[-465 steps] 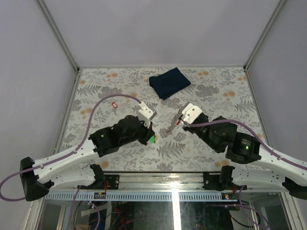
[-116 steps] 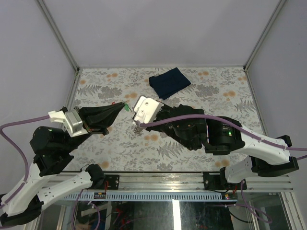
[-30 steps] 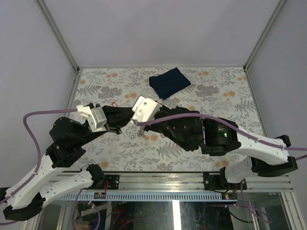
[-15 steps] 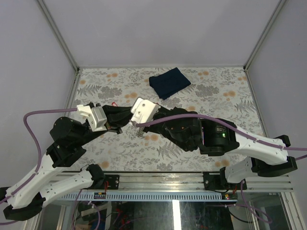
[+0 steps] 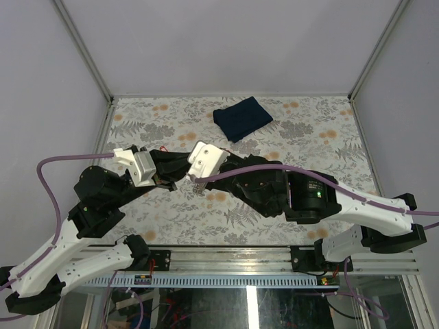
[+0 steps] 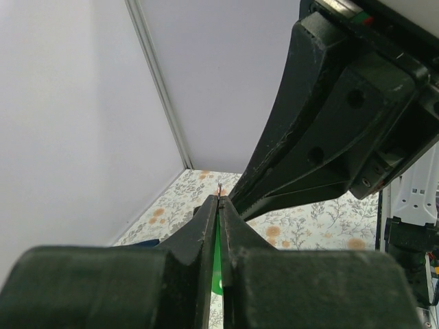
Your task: Put the keys on the keyring
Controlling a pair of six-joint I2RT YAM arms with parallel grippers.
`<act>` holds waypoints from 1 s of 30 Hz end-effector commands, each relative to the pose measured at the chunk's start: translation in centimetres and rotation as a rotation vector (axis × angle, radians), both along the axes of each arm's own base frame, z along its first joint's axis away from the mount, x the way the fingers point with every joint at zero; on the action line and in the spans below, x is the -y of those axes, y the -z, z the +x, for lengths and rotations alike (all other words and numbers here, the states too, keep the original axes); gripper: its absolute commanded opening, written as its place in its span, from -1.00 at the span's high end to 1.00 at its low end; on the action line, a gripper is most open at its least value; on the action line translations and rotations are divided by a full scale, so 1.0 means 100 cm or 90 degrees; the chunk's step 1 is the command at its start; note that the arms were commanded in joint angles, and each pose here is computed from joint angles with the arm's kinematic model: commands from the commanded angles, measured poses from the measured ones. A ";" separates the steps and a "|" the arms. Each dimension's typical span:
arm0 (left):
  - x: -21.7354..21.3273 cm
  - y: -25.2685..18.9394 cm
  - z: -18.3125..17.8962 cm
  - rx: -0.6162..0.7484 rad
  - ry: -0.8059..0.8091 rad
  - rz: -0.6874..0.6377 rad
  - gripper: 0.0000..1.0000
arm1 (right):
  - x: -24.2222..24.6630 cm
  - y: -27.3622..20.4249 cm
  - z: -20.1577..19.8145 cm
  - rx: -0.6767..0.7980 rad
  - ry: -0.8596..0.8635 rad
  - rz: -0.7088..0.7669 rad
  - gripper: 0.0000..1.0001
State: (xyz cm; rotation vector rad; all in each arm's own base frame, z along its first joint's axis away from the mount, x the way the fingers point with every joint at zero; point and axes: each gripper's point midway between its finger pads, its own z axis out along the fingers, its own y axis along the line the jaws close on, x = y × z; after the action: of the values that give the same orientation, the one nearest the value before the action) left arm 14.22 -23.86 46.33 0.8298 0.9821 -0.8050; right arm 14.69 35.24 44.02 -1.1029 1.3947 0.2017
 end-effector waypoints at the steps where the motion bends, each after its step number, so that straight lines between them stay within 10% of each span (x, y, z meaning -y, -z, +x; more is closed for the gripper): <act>1: -0.005 -0.013 0.000 0.014 -0.009 -0.024 1.00 | 0.016 -0.039 0.003 0.019 0.019 0.093 1.00; 30: -0.007 -0.018 -0.002 0.021 -0.009 -0.030 1.00 | 0.014 -0.047 0.001 0.013 0.007 0.120 1.00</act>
State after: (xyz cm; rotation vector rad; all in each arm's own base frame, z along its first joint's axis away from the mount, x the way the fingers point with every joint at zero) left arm 14.21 -23.82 46.38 0.8283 0.9806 -0.8046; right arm 14.87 34.56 46.11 -1.0111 1.3678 0.2478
